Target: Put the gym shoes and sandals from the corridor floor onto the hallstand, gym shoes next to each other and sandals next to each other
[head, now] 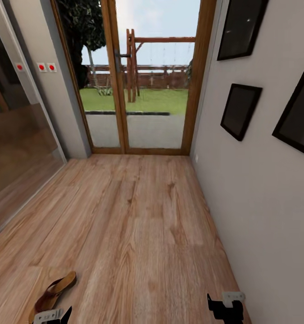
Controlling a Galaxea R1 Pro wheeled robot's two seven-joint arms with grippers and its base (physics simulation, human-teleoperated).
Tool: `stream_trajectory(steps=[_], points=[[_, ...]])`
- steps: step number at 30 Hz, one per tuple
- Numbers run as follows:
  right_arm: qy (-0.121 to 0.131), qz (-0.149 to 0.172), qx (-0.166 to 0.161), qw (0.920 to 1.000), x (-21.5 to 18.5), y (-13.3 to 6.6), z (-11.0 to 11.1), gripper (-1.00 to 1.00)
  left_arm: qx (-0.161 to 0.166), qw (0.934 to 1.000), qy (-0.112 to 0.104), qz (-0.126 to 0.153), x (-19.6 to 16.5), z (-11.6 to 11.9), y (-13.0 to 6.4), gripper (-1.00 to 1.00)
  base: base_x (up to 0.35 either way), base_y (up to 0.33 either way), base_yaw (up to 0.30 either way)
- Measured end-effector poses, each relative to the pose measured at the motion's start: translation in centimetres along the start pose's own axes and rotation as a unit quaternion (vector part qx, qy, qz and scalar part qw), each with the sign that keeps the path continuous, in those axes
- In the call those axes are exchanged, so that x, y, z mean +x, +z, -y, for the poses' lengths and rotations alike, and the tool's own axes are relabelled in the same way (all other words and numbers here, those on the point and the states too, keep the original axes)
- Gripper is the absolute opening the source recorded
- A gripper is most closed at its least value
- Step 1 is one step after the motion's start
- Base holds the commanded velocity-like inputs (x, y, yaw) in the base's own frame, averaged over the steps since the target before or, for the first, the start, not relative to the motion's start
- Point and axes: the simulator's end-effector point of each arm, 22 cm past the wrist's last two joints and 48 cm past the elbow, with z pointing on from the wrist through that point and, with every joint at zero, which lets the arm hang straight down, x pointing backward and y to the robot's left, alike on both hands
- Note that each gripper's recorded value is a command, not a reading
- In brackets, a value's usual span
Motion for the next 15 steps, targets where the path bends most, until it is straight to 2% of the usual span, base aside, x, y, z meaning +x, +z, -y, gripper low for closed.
stream_trajectory(steps=[12, 15], points=[[0.0, 0.0, 0.0, 1.0, 0.02, 0.02, -0.01, 1.0, 0.0, 1.0, 0.0, 0.0, 0.02, -0.03, 0.02, 1.0, 0.038, -0.009, 0.0], [0.0, 0.0, 0.0, 1.0, 0.01, 0.01, -0.01, 1.0, 0.0, 1.0, 0.0, 0.0, 0.01, -0.01, 0.01, 1.0, 0.148, 0.0, 0.0]])
